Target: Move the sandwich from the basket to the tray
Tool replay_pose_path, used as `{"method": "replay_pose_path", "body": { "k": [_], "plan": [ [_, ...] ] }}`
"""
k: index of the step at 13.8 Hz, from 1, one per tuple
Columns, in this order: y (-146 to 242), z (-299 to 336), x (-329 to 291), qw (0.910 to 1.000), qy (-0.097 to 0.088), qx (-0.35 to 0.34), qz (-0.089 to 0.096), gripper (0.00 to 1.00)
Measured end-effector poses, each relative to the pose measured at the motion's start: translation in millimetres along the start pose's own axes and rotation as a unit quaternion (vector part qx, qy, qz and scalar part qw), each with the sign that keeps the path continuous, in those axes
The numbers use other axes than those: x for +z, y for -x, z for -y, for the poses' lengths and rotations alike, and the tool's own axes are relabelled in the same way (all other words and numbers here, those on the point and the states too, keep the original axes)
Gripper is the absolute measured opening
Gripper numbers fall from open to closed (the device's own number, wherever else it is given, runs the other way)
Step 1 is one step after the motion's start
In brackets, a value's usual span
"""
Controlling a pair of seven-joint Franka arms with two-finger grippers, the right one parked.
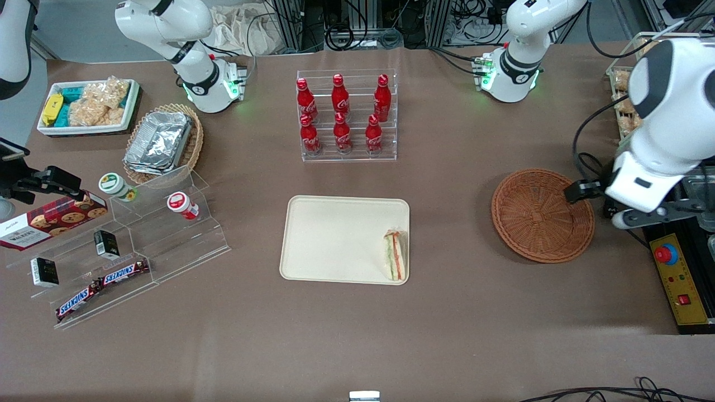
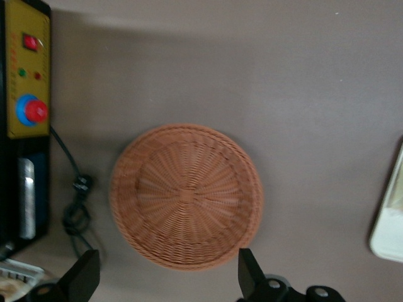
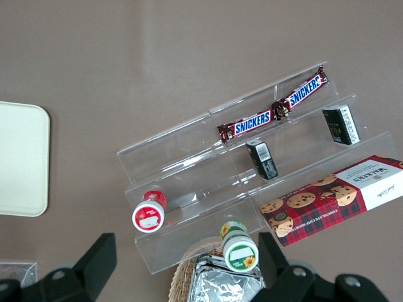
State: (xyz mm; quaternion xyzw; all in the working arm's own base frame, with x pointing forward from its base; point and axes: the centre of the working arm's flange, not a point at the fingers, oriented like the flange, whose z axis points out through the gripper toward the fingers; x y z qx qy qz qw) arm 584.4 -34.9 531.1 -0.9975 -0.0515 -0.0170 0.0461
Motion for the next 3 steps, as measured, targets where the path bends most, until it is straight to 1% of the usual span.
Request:
{"method": "replay_pose_path", "body": {
  "k": [2,3],
  "plan": [
    [-8,18,-11,0.9998,0.005,0.017,-0.007,1.0],
    [-15,22,-16,0.9997,0.012,0.018,-0.011,1.0]
  ]
}}
